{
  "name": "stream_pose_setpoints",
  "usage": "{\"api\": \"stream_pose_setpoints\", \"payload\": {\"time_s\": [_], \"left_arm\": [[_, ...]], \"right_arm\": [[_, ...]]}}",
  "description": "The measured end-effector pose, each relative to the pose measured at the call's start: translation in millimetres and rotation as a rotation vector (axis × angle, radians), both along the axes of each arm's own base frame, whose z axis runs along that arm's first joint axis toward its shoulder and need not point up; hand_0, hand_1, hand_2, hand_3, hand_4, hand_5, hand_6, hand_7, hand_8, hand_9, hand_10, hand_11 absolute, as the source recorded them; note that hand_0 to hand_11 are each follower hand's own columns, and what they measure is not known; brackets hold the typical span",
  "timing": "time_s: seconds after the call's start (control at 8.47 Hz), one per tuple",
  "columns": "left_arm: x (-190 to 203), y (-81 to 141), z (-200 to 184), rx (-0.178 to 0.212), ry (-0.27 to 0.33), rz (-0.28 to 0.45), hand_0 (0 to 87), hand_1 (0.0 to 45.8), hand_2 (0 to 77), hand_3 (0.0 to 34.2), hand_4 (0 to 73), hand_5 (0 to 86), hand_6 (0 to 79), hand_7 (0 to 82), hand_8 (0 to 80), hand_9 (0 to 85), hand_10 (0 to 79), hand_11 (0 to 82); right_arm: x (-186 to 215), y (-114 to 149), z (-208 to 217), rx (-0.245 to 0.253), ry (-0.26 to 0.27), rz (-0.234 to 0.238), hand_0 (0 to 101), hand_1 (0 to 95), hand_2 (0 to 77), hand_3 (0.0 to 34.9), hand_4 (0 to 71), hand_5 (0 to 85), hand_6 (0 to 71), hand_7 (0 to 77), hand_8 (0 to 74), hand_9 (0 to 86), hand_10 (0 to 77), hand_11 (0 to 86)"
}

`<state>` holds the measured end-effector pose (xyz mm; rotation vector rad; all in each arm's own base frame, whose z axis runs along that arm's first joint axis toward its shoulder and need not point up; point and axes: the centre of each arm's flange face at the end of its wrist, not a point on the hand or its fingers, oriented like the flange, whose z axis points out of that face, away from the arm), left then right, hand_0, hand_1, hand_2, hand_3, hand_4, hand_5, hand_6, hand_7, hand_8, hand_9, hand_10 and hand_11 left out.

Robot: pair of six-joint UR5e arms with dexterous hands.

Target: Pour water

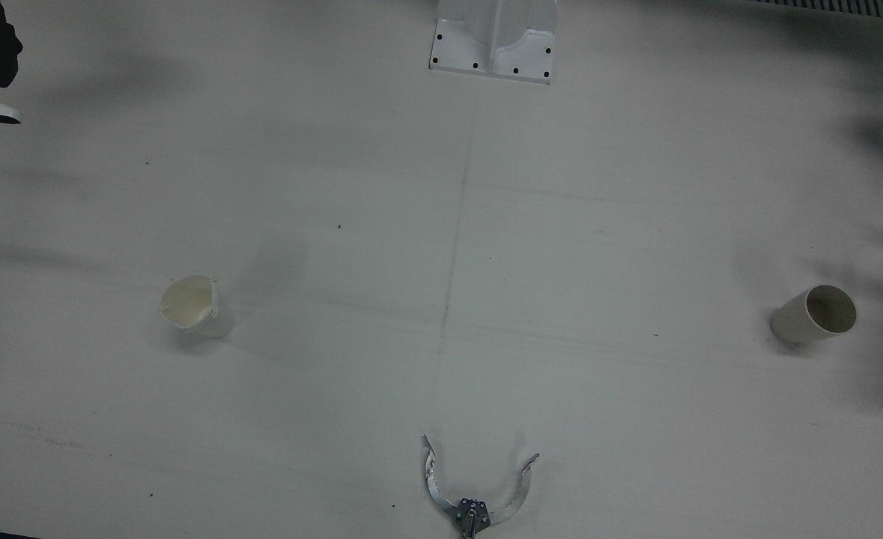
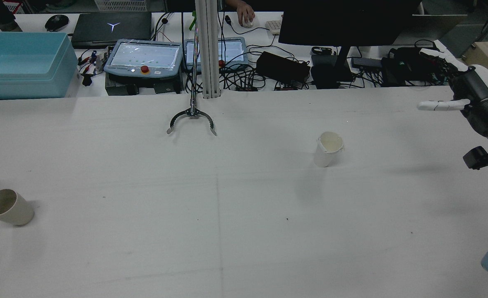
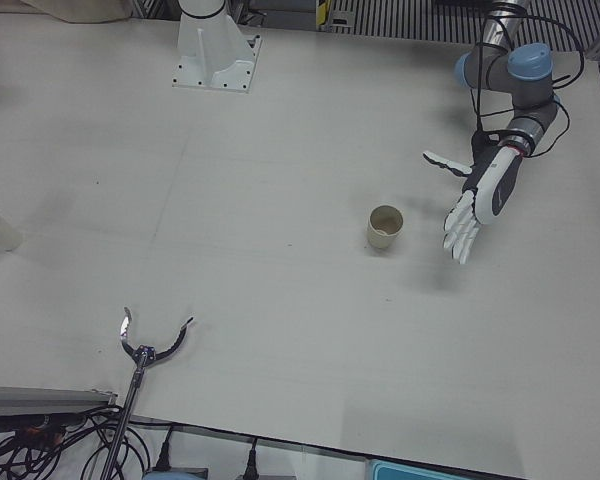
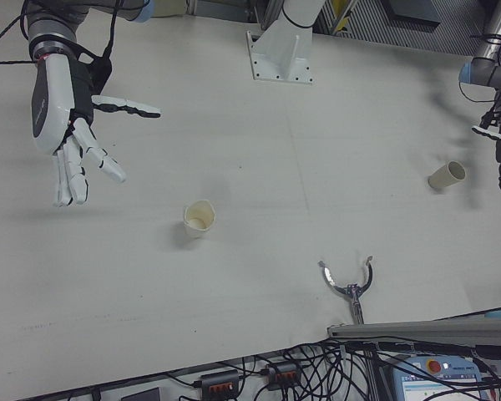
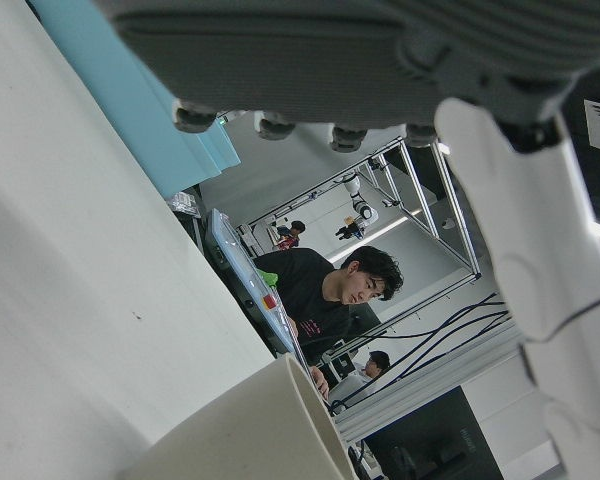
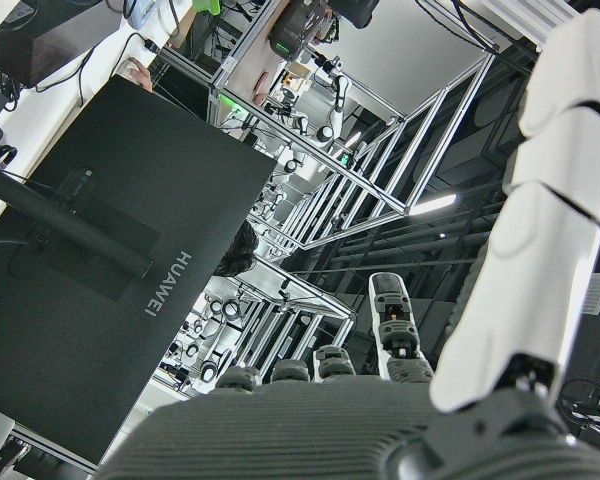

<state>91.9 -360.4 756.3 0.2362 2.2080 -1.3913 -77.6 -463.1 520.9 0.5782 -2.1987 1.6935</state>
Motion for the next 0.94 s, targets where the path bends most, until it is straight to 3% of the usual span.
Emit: {"api": "stream_pose_setpoints", "payload": {"time_s": [0.12, 0.24, 0.35, 0.47, 0.59, 0.83, 0.94], "left_arm": [[6.3, -3.3, 3.9, 0.000, -0.008, 0.005, 49.5, 9.8, 0.5, 18.6, 4.9, 3.8, 0.0, 4.4, 0.0, 1.1, 0.0, 0.0], [13.3, -6.2, 5.4, 0.001, -0.010, 0.013, 49.3, 9.8, 0.5, 14.7, 7.6, 4.4, 0.0, 4.4, 0.0, 1.1, 0.0, 0.0], [20.1, -8.5, 5.8, 0.000, -0.012, 0.023, 49.3, 9.8, 0.5, 14.7, 7.6, 4.4, 0.0, 4.4, 0.0, 1.1, 0.0, 0.0], [27.5, -13.1, 8.1, -0.004, -0.014, 0.029, 48.3, 8.2, 0.5, 10.1, 10.9, 2.7, 0.0, 4.4, 0.0, 1.1, 0.0, 0.5], [37.3, -17.2, 11.0, -0.008, -0.014, 0.043, 48.1, 8.7, 0.5, 8.2, 10.9, 2.7, 0.0, 4.4, 0.0, 1.1, 0.0, 0.5], [55.1, -22.2, 13.4, -0.010, -0.011, 0.069, 48.3, 9.8, 1.1, 14.1, 7.6, 3.3, 0.0, 5.4, 0.0, 1.1, 0.0, 0.0], [59.5, -23.3, 14.8, -0.012, -0.011, 0.075, 48.3, 9.8, 1.1, 13.6, 7.6, 4.4, 0.0, 5.4, 0.0, 1.1, 0.0, 0.5]], "right_arm": [[-0.1, -0.2, 1.5, -0.003, 0.002, 0.000, 50, 16.4, 8.7, 0.6, 9.8, 13.6, 0.5, 7.6, 0.5, 1.1, 0.0, 0.5], [-0.7, -0.3, 3.6, -0.006, 0.005, -0.001, 50, 16.4, 8.7, 0.5, 9.8, 13.6, 0.5, 7.6, 0.5, 1.1, 0.0, 0.5], [-1.6, -0.6, 7.2, -0.013, 0.008, -0.002, 50, 16.4, 8.7, 0.5, 9.8, 13.6, 0.5, 7.6, 0.5, 1.1, 0.0, 0.5], [-1.8, -1.0, 10.3, -0.018, 0.010, -0.002, 50, 15.3, 8.7, 0.6, 9.8, 12.0, 0.5, 7.6, 0.5, 1.1, 0.0, 0.5], [-1.9, -1.2, 12.1, -0.021, 0.011, -0.002, 49, 15.3, 8.7, 0.6, 9.8, 12.5, 0.5, 7.6, 0.5, 1.1, 0.0, 0.5], [-2.0, -1.3, 14.2, -0.025, 0.012, -0.002, 49, 15.3, 8.7, 0.6, 9.8, 12.5, 0.5, 6.5, 0.5, 1.1, 0.0, 0.5], [-2.1, -1.4, 15.1, -0.026, 0.013, -0.002, 49, 15.3, 8.7, 0.5, 9.8, 12.5, 0.5, 6.5, 0.5, 1.1, 0.0, 0.5]]}}
